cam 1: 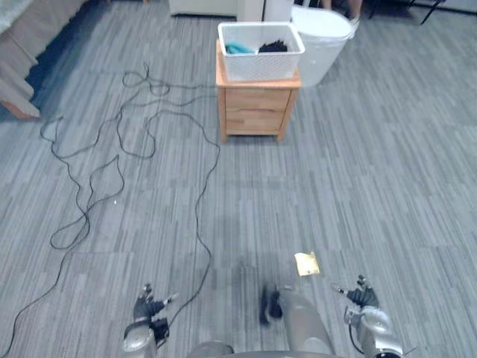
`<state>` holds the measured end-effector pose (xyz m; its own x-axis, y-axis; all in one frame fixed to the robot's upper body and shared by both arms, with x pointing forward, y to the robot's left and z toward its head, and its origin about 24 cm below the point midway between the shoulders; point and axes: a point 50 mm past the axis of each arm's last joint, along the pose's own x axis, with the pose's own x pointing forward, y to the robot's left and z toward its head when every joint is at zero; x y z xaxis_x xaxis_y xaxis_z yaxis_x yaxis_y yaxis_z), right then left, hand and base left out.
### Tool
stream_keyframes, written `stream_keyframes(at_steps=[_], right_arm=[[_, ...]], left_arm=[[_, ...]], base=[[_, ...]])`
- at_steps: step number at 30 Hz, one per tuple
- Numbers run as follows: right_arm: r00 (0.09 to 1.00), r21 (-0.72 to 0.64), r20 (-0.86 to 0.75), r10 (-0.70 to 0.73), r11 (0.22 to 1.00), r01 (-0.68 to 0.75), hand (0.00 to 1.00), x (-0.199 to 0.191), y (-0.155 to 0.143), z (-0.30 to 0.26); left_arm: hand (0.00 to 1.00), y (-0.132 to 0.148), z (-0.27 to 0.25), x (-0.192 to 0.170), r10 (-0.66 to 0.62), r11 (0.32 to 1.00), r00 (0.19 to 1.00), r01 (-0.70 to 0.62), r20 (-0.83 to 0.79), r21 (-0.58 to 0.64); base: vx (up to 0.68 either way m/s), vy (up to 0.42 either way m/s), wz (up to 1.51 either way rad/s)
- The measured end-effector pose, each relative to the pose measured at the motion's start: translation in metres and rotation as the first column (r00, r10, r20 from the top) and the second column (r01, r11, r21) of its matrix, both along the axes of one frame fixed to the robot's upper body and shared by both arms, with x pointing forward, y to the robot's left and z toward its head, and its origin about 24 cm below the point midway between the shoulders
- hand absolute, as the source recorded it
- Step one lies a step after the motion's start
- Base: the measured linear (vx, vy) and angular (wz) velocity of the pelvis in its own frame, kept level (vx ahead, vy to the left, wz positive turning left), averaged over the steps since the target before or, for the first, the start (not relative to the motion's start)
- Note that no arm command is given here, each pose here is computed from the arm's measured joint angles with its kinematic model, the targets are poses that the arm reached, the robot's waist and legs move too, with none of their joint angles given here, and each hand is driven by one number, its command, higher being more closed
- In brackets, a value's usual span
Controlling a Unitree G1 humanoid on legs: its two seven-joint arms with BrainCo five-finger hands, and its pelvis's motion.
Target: Pick up the laundry basket with both hands and put the clothes into the washing machine.
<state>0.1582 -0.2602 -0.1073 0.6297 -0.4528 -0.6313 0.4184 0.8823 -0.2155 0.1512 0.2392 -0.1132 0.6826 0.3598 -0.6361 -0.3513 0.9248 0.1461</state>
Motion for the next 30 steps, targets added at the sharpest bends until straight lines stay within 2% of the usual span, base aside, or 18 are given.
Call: stream_keyframes(at_steps=[5, 8, 12, 18, 21, 24, 30], right_arm=[[0.992, 0.027, 0.064, 0.112, 0.993, -0.113, 0.0, 0.019, 0.027, 0.007], [0.984, 0.042, 0.136, 0.117, 0.991, -0.124, 0.0, 0.029, 0.039, 0.015], [0.978, 0.034, 0.17, 0.123, 0.991, -0.131, 0.0, 0.036, 0.041, 0.021], [0.993, 0.06, 0.091, 0.074, 0.995, -0.08, 0.0, 0.009, 0.04, 0.006], [0.99, 0.073, 0.074, 0.123, 0.989, -0.129, 0.0, 0.009, 0.055, 0.002], [0.982, 0.077, 0.082, 0.171, 0.981, -0.177, 0.0, 0.013, 0.068, 0.002], [0.982, 0.073, 0.06, 0.177, 0.981, -0.181, 0.0, 0.015, 0.065, -0.001]], left_arm=[[0.0, -0.014, -0.006, -0.006, 0.037, 0.998, 0.999, -0.038, -0.007, -0.057], [0.0, -0.021, -0.003, -0.002, 0.022, 0.996, 0.999, -0.02, 0.024, -0.084], [0.0, -0.026, 0.001, 0.0, 0.014, 0.996, 0.999, -0.01, 0.051, -0.089], [0.0, -0.03, -0.01, -0.02, 0.015, 0.995, 1.0, -0.017, -0.021, -0.1], [0.0, -0.037, -0.011, -0.017, -0.061, 0.994, 0.997, 0.057, -0.04, -0.093], [0.0, -0.032, -0.008, -0.011, -0.068, 0.995, 0.997, 0.066, -0.023, -0.075], [0.0, -0.023, -0.008, -0.01, -0.058, 0.997, 0.998, 0.056, -0.033, -0.055]], base=[[0.76, -0.179, -0.05], [0.64, -0.115, -0.2], [0.59, -0.026, -0.15], [0.61, 0.189, -0.6], [0.76, 0.255, -0.27], [0.4, 0.077, -0.12], [0.37, -0.081, 0.17]])
